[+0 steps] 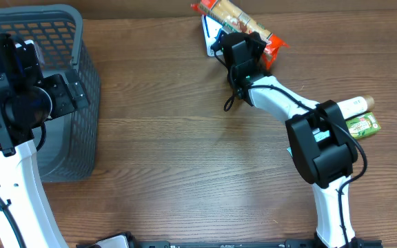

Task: Scan the item barcode
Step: 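Hold the spaghetti pack barcode in front of the scanner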

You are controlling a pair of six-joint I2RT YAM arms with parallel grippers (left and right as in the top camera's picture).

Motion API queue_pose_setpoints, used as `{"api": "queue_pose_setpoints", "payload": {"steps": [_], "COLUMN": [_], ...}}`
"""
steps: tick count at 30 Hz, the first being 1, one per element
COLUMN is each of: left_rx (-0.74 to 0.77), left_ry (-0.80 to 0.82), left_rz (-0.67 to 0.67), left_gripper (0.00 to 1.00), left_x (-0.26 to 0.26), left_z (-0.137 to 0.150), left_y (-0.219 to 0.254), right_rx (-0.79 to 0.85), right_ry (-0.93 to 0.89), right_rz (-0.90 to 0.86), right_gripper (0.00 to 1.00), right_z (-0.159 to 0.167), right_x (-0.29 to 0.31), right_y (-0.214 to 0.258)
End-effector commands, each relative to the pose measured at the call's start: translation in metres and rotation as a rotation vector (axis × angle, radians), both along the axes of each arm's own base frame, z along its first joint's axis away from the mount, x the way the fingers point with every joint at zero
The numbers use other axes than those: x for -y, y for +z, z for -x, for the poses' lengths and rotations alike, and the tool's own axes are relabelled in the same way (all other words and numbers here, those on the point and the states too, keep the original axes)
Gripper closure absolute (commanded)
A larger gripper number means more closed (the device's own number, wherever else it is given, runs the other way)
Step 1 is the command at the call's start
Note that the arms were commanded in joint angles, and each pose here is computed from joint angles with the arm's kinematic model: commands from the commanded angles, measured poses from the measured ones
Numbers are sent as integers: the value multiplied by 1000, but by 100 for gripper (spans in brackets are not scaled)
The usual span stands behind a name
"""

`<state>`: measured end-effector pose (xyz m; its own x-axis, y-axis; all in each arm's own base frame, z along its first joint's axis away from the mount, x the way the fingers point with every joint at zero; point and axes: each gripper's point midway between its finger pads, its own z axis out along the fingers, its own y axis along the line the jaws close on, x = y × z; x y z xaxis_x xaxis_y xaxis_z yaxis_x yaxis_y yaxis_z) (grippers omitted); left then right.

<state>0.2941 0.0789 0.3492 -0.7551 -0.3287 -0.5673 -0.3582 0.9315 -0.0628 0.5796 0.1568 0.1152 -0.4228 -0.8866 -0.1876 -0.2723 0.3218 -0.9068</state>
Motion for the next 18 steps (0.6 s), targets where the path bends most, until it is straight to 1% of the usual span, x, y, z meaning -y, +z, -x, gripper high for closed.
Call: {"api": "queue_pose_setpoints", "payload": {"steps": [1,5,12,18], "left_rx": [2,2,2,2], "left_ry": [3,3,3,3], "left_rz": [8,8,8,8], "left_gripper": [0,0,0,0], "left_x": [0,0,0,0], "left_z": [-2,-2,-2,-2], "left_y": [-1,-1,-1,0], "right_rx": [137,177,174,208], "right_ry": [-59,-77,-80,-92], "right_rz": [-31,-35,-1,-52], "right_gripper": [96,96,96,96], "right_z": [-8,-10,-9,-7], "right_x": [3,5,7,7], "right_y": [53,62,64,77]}}
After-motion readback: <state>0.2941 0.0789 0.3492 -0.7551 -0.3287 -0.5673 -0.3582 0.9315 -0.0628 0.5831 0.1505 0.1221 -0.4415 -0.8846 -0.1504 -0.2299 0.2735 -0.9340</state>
